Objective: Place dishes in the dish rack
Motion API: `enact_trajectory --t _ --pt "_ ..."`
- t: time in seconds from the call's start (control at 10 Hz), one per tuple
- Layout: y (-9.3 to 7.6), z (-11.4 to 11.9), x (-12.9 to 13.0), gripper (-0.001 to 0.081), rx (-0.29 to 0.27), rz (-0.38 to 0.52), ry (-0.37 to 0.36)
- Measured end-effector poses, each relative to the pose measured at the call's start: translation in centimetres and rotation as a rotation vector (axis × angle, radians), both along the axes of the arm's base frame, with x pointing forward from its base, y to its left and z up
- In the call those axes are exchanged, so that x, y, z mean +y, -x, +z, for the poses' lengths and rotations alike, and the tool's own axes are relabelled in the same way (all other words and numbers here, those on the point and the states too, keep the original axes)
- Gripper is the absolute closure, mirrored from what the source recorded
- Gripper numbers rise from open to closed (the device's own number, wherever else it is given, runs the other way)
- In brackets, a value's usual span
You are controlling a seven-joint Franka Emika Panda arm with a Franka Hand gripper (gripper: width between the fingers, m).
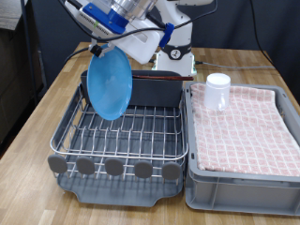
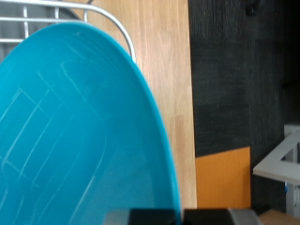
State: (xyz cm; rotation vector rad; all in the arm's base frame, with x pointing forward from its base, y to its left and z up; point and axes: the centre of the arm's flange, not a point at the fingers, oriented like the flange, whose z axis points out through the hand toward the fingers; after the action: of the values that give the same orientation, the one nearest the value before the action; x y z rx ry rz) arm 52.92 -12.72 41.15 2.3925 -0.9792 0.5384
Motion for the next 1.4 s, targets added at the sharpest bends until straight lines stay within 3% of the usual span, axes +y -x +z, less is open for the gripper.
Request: enact_trajectory --t 0.5,0.8,1.4 --pt "-0.2 -1.1 -0.9 0.079 0.036 0.214 0.087" --pt "0.7 -2.6 -1.4 0.079 0.038 0.349 0.088" --pt "2.7 -5.3 -1.8 0.079 0.103 0.45 0.146"
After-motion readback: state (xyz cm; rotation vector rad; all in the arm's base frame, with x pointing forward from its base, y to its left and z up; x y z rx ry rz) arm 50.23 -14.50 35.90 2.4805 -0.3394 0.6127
